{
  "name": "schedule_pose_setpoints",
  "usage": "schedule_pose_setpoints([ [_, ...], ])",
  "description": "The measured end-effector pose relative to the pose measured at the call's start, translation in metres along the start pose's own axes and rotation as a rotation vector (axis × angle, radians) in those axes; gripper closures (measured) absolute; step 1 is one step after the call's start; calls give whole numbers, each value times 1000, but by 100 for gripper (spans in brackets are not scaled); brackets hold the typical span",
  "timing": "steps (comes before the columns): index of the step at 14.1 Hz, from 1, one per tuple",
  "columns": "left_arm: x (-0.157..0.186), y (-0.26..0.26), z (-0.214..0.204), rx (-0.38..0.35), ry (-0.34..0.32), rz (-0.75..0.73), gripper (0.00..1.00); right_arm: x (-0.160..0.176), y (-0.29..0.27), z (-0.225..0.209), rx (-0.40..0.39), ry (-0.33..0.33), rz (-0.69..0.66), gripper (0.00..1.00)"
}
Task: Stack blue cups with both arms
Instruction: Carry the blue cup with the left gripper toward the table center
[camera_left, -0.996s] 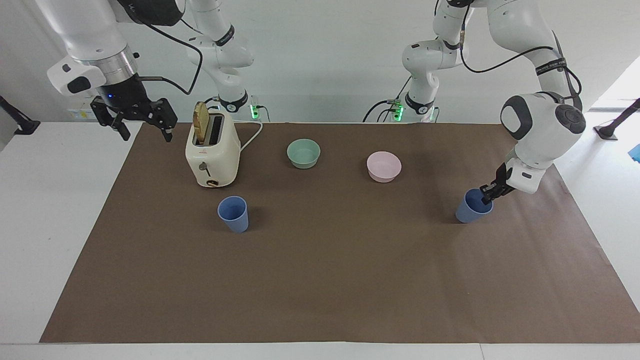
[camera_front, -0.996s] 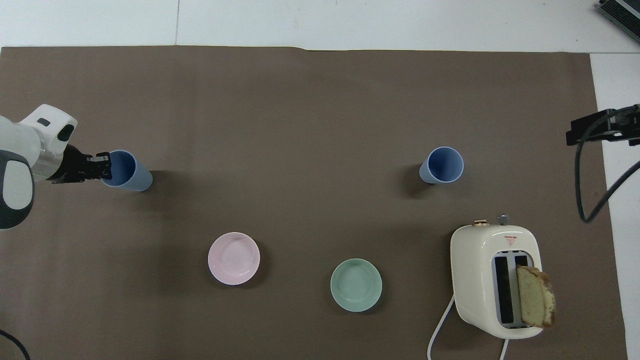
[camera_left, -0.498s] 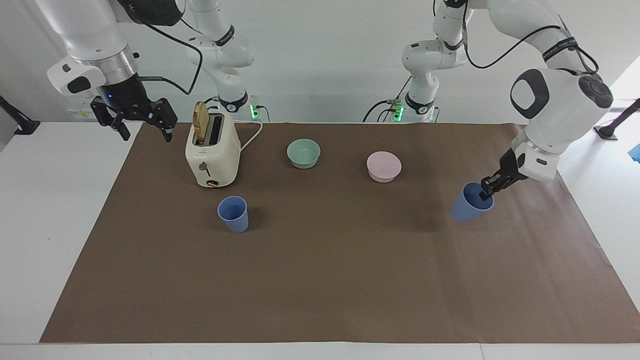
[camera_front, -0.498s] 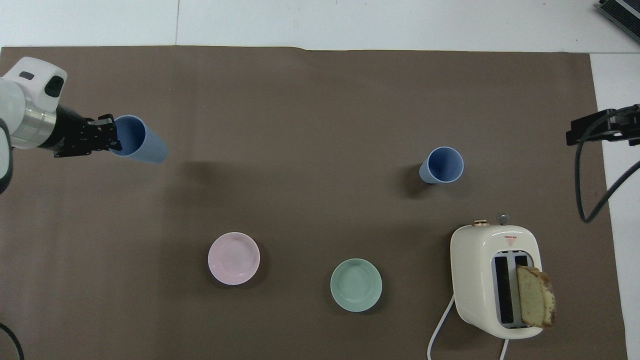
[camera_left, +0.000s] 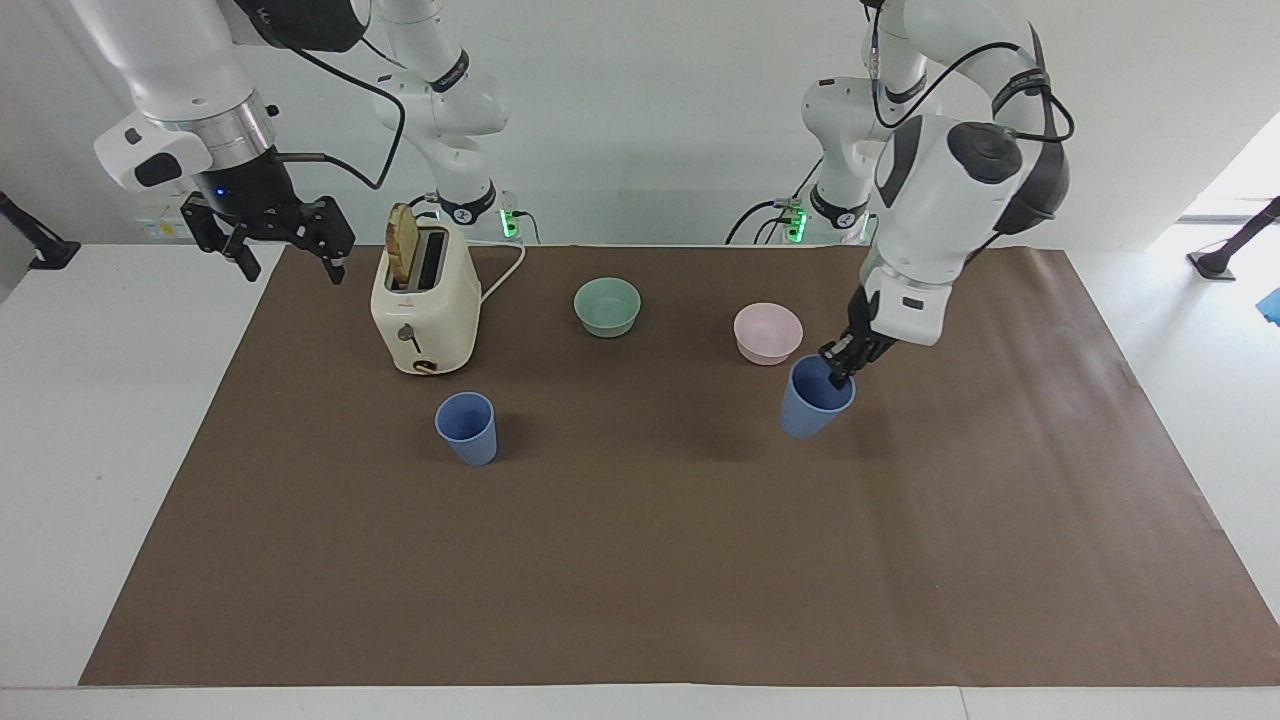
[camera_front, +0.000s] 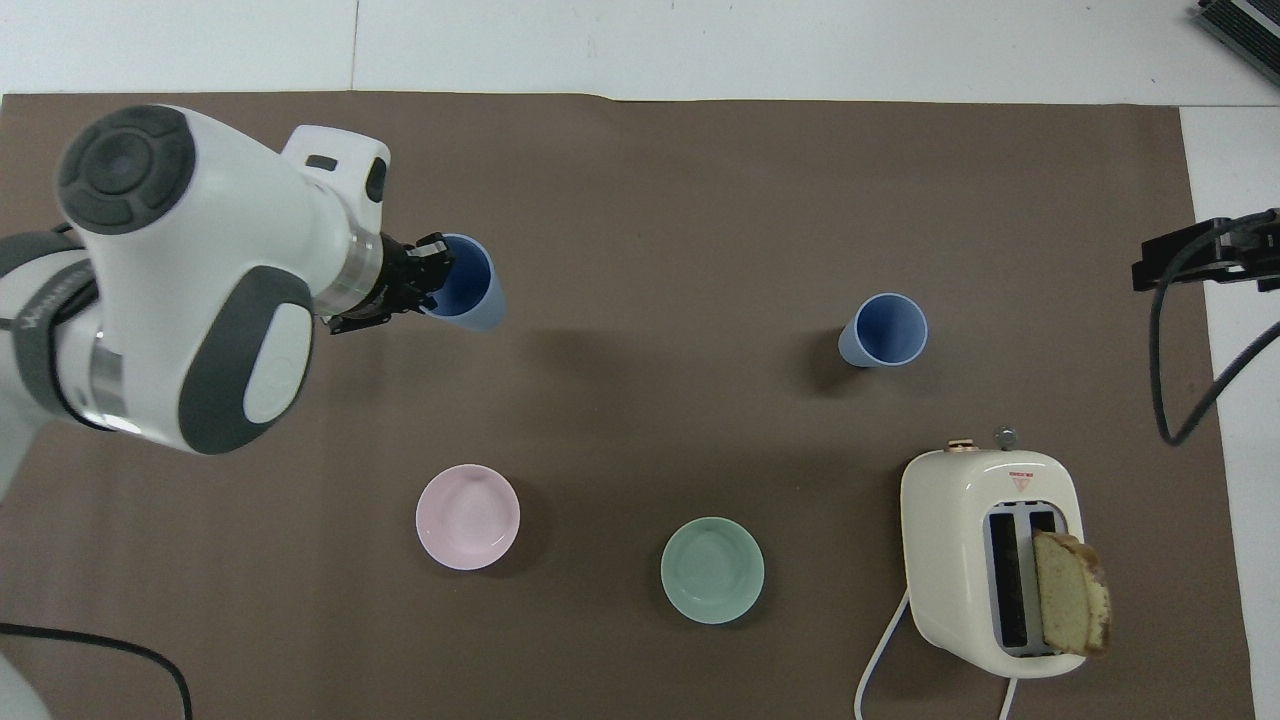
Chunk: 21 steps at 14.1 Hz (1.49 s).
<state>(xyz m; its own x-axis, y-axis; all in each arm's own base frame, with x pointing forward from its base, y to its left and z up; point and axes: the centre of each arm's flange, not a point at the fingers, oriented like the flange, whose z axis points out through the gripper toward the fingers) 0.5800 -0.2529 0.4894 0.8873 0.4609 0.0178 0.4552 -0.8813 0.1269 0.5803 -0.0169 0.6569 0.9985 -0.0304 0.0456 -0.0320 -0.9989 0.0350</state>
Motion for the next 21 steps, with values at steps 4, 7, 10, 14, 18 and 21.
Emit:
schedule_pose_setpoints([
  [4, -45, 54, 66, 9, 7, 7, 96, 0, 0, 0, 0, 0, 0, 0],
  [7, -50, 63, 85, 1, 5, 13, 96, 0, 0, 0, 0, 0, 0, 0],
  [10, -64, 70, 91, -6, 6, 19, 96, 0, 0, 0, 0, 0, 0, 0],
  [14, -81, 73, 106, -3, 0, 26, 96, 0, 0, 0, 0, 0, 0, 0],
  [18, -81, 70, 111, -1, 1, 24, 96, 0, 1, 0, 0, 0, 2, 0],
  [21, -81, 68, 115, 0, 1, 22, 90, 0, 5, 0, -1, -1, 9, 0],
])
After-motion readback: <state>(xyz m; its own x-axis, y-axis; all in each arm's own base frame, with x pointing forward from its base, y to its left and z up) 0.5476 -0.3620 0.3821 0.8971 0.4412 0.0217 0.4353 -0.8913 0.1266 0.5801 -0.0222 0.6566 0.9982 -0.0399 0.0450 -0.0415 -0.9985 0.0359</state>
